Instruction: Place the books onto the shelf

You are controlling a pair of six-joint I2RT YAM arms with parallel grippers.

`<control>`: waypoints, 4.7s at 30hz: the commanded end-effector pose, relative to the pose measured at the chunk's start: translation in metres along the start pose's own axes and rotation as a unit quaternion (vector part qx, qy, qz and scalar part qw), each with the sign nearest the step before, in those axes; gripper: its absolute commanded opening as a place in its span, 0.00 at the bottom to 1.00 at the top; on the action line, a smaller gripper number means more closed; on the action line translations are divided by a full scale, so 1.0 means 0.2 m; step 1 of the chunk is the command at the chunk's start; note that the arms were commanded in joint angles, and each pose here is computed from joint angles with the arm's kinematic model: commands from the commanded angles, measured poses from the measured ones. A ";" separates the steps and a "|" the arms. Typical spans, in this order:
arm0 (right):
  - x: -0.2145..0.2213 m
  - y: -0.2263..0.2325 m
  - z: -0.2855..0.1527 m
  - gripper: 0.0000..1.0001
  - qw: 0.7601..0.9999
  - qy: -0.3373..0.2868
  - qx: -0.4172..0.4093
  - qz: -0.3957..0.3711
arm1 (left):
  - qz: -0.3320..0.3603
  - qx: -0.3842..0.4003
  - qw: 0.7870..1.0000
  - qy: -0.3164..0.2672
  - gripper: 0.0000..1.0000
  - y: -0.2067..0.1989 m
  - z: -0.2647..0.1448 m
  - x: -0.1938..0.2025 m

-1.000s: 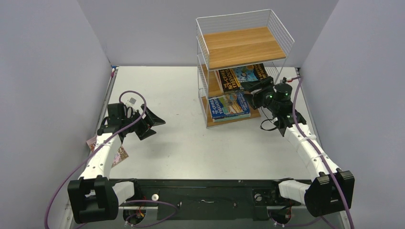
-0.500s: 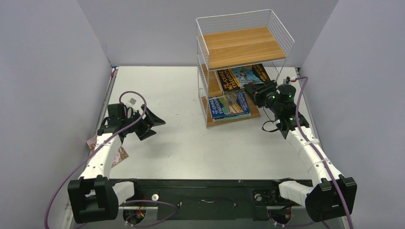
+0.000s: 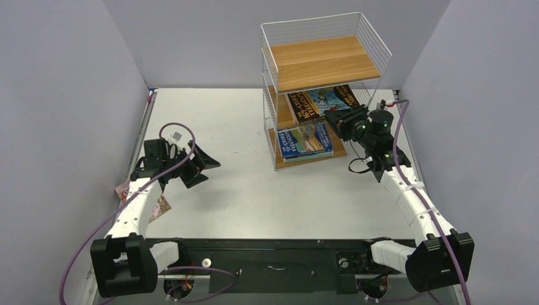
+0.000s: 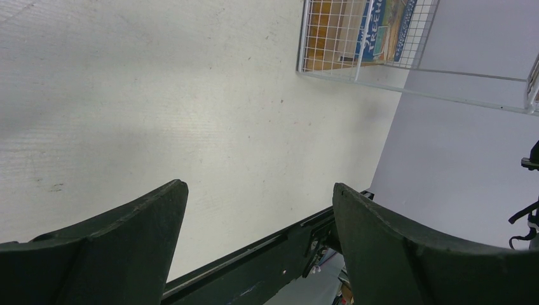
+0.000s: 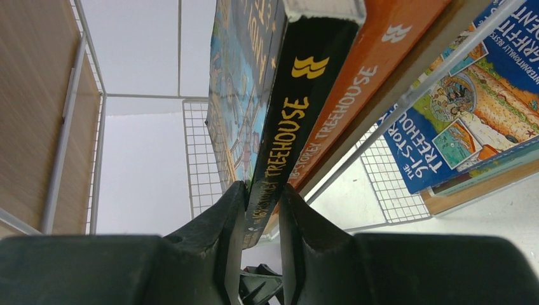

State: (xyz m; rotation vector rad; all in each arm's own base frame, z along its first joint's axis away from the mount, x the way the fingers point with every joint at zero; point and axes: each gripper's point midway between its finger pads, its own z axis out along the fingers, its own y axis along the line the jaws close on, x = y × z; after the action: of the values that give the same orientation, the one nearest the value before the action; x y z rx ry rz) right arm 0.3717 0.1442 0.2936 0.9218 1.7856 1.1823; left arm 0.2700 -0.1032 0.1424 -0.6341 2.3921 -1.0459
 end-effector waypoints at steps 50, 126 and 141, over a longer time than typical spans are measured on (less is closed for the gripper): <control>-0.12 0.16 -0.04 0.00 0.990 -0.066 -0.105 0.072 | 0.012 0.008 1.000 -0.011 0.82 -0.03 -0.01 -0.04; 0.02 0.20 0.06 0.02 0.989 -0.022 -0.117 0.092 | 0.002 0.015 1.000 -0.005 0.82 -0.02 0.00 -0.05; 0.04 0.19 0.08 0.05 0.989 -0.021 -0.113 0.096 | 0.003 0.016 1.000 -0.006 0.82 -0.03 0.00 -0.06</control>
State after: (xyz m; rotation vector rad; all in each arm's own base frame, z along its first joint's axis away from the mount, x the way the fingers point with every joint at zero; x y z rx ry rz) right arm 0.3865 0.1640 0.2978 1.0485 1.5758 1.3984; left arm 0.2728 -0.1024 0.1397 -0.6693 2.3961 -1.0748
